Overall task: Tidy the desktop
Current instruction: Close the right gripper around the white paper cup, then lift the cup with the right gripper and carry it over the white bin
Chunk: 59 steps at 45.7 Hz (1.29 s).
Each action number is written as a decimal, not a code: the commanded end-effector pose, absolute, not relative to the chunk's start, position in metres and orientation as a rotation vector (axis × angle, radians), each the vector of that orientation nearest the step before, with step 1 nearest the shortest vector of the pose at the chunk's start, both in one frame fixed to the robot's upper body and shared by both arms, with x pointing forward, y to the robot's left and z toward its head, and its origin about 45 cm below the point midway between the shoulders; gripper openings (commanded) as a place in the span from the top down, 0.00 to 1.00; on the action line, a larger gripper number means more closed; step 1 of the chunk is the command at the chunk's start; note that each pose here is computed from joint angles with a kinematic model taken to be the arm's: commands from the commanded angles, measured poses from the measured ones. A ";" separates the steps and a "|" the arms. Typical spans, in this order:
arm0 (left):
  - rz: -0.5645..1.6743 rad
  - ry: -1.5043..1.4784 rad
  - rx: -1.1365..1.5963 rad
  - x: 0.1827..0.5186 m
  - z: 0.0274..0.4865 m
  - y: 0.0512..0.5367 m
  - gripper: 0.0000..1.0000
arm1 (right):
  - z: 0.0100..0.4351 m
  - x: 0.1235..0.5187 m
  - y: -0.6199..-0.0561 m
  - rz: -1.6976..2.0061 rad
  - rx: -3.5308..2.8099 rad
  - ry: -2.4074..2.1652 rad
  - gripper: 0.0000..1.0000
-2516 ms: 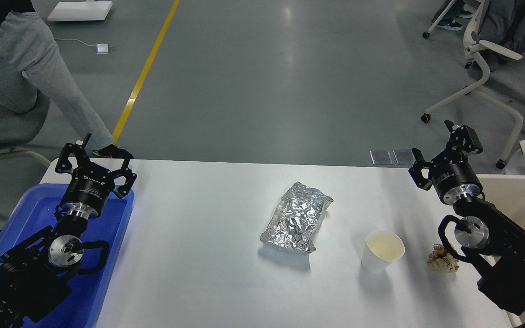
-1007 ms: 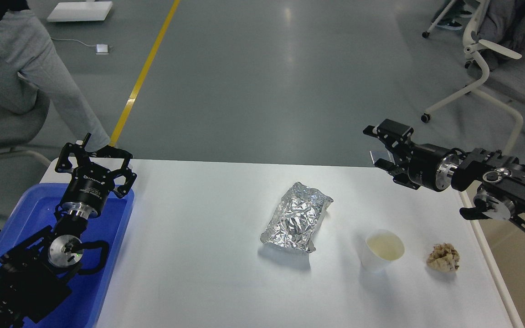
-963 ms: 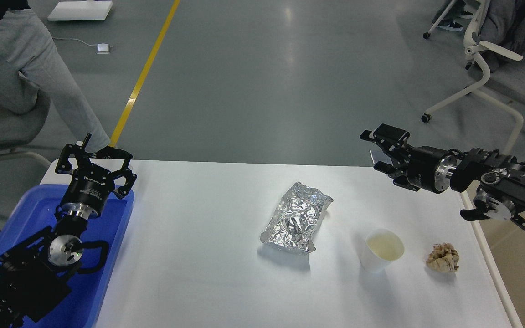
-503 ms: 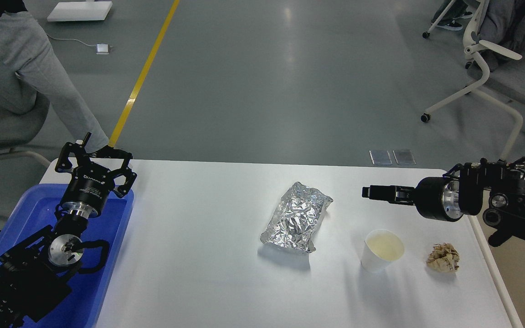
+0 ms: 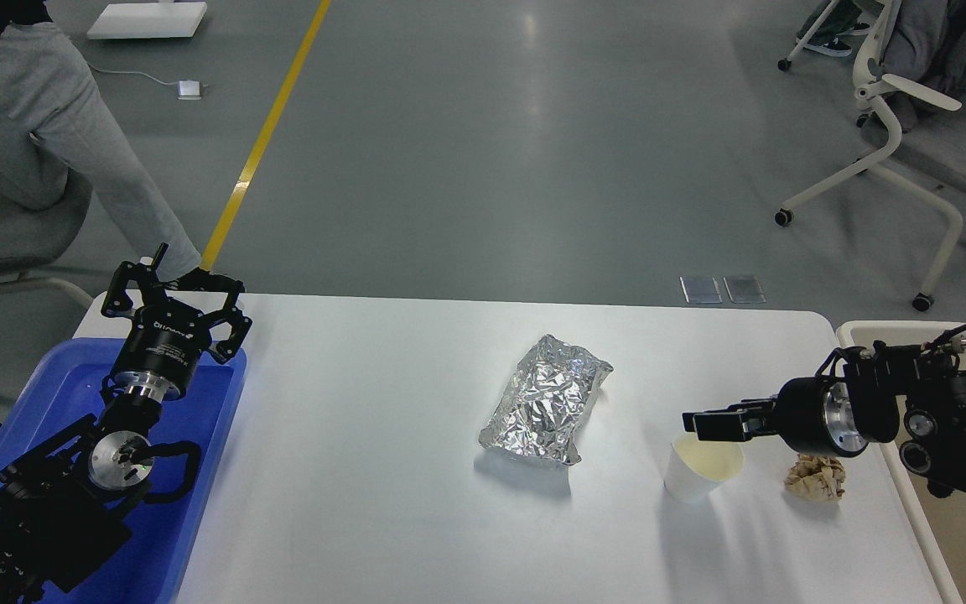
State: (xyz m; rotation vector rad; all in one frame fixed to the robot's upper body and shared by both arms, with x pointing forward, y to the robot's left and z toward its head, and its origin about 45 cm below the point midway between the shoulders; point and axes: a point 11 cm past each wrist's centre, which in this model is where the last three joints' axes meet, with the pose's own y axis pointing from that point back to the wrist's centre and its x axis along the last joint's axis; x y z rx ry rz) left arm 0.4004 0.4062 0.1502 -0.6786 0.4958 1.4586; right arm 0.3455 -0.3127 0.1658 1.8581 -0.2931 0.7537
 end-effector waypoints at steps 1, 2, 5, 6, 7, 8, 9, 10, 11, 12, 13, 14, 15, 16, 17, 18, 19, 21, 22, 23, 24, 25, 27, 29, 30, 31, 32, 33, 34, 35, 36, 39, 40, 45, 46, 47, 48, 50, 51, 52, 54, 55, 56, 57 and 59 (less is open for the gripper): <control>1.458 0.496 -0.679 0.400 0.150 0.406 0.00 | 0.150 0.334 -0.322 0.731 1.857 -0.263 0.01; 1.458 0.496 -0.679 0.400 0.150 0.406 0.00 | 0.148 0.332 -0.322 0.729 1.859 -0.260 0.01; 1.458 0.496 -0.679 0.400 0.150 0.406 0.00 | 0.143 0.332 -0.322 0.737 1.855 -0.271 0.01; 1.458 0.496 -0.679 0.400 0.150 0.406 0.00 | 0.141 0.333 -0.323 0.742 1.852 -0.280 0.02; 1.458 0.496 -0.679 0.400 0.150 0.406 0.00 | 0.140 0.334 -0.324 0.746 1.848 -0.290 0.02; 1.458 0.496 -0.679 0.400 0.150 0.406 0.00 | 0.139 0.334 -0.324 0.752 1.846 -0.298 0.02; 1.458 0.496 -0.679 0.400 0.150 0.406 0.00 | 0.137 0.335 -0.324 0.758 1.844 -0.307 0.02; 1.458 0.496 -0.679 0.400 0.150 0.406 0.00 | 0.136 0.335 -0.325 0.762 1.840 -0.315 0.02; 1.458 0.496 -0.679 0.400 0.150 0.406 0.00 | 0.136 0.335 -0.326 0.766 1.838 -0.320 0.02; 1.458 0.496 -0.679 0.400 0.150 0.406 0.00 | 0.135 0.335 -0.328 0.768 1.835 -0.325 0.02; 1.458 0.496 -0.679 0.400 0.150 0.406 0.00 | 0.133 0.334 -0.329 0.767 1.835 -0.328 0.02; 1.458 0.496 -0.679 0.400 0.150 0.406 0.00 | 0.132 0.334 -0.330 0.765 1.835 -0.329 0.02; 1.458 0.496 -0.679 0.400 0.150 0.406 0.00 | 0.131 0.333 -0.330 0.763 1.839 -0.330 0.02; 1.460 0.496 -0.678 0.400 0.150 0.406 0.00 | 0.131 0.334 -0.331 0.762 1.838 -0.332 0.02; 1.458 0.496 -0.679 0.400 0.150 0.406 0.00 | 0.130 0.334 -0.330 0.762 1.839 -0.332 0.02; 1.458 0.496 -0.679 0.400 0.150 0.406 0.00 | 0.129 0.333 -0.329 0.762 1.844 -0.329 0.02; 1.458 0.496 -0.679 0.400 0.150 0.406 0.00 | 0.129 0.333 -0.328 0.765 1.847 -0.326 0.02; 1.458 0.496 -0.679 0.400 0.150 0.406 0.00 | 0.128 0.333 -0.328 0.765 1.846 -0.329 0.02; 1.458 0.496 -0.679 0.400 0.150 0.406 0.00 | 0.127 0.333 -0.327 0.767 1.847 -0.329 0.02; 1.460 0.496 -0.678 0.400 0.150 0.406 0.00 | 0.127 0.333 -0.328 0.767 1.844 -0.329 0.03; 1.458 0.496 -0.679 0.400 0.150 0.406 0.00 | 0.127 0.334 -0.329 0.770 1.842 -0.331 0.04; 1.458 0.496 -0.679 0.400 0.150 0.406 0.00 | 0.126 0.333 -0.329 0.770 1.842 -0.331 0.07; 1.458 0.496 -0.679 0.400 0.150 0.406 0.00 | 0.126 0.333 -0.329 0.769 1.845 -0.331 0.14; 1.458 0.496 -0.679 0.400 0.150 0.406 0.00 | 0.123 0.331 -0.327 0.766 1.854 -0.324 0.22; 1.458 0.496 -0.679 0.400 0.150 0.406 0.00 | 0.122 0.332 -0.328 0.766 1.851 -0.322 0.27; 1.458 0.496 -0.679 0.400 0.150 0.406 0.00 | 0.121 0.332 -0.329 0.761 1.847 -0.321 0.35; 1.460 0.496 -0.678 0.400 0.150 0.406 0.00 | 0.121 0.332 -0.331 0.758 1.841 -0.322 0.47; 1.458 0.496 -0.679 0.400 0.150 0.406 0.00 | 0.120 0.333 -0.333 0.756 1.835 -0.323 0.56; 1.458 0.496 -0.679 0.400 0.150 0.406 0.00 | 0.120 0.333 -0.334 0.755 1.832 -0.323 0.61; 1.458 0.496 -0.679 0.400 0.150 0.406 0.00 | 0.119 0.333 -0.334 0.754 1.830 -0.320 0.65; 1.460 0.495 -0.678 0.400 0.150 0.407 0.00 | 0.119 0.333 -0.335 0.754 1.829 -0.320 0.71; 1.458 0.496 -0.679 0.400 0.150 0.406 0.00 | 0.118 0.333 -0.334 0.755 1.829 -0.322 0.92; 1.458 0.496 -0.679 0.400 0.150 0.406 0.00 | 0.119 0.333 -0.334 0.757 1.830 -0.322 1.00; 1.458 0.496 -0.679 0.400 0.150 0.406 0.00 | 0.121 0.335 -0.334 0.763 1.830 -0.329 1.00; 1.458 0.496 -0.679 0.400 0.150 0.406 0.00 | 0.121 0.335 -0.334 0.763 1.830 -0.328 1.00; 1.458 0.496 -0.679 0.400 0.150 0.406 0.00 | 0.121 0.335 -0.334 0.762 1.830 -0.329 1.00; 1.458 0.496 -0.679 0.400 0.150 0.406 0.00 | 0.121 0.335 -0.334 0.762 1.830 -0.329 1.00; 1.460 0.496 -0.678 0.400 0.150 0.406 0.00 | 0.123 0.337 -0.333 0.768 1.833 -0.333 1.00; 1.458 0.496 -0.679 0.400 0.150 0.406 0.00 | 0.124 0.337 -0.332 0.769 1.836 -0.333 1.00; 1.458 0.496 -0.679 0.400 0.150 0.406 0.00 | 0.124 0.337 -0.331 0.771 1.841 -0.333 1.00; 1.458 0.496 -0.679 0.400 0.150 0.406 0.00 | 0.126 0.337 -0.329 0.778 1.855 -0.329 1.00; 1.458 0.496 -0.679 0.400 0.150 0.406 0.00 | 0.126 0.337 -0.327 0.781 1.862 -0.328 1.00; 1.458 0.496 -0.679 0.400 0.150 0.406 0.00 | 0.127 0.337 -0.325 0.783 1.871 -0.326 1.00; 1.458 0.496 -0.679 0.400 0.150 0.406 0.00 | 0.128 0.337 -0.324 0.784 1.880 -0.327 1.00; 1.458 0.496 -0.679 0.400 0.150 0.406 0.00 | 0.130 0.338 -0.323 0.788 1.890 -0.328 1.00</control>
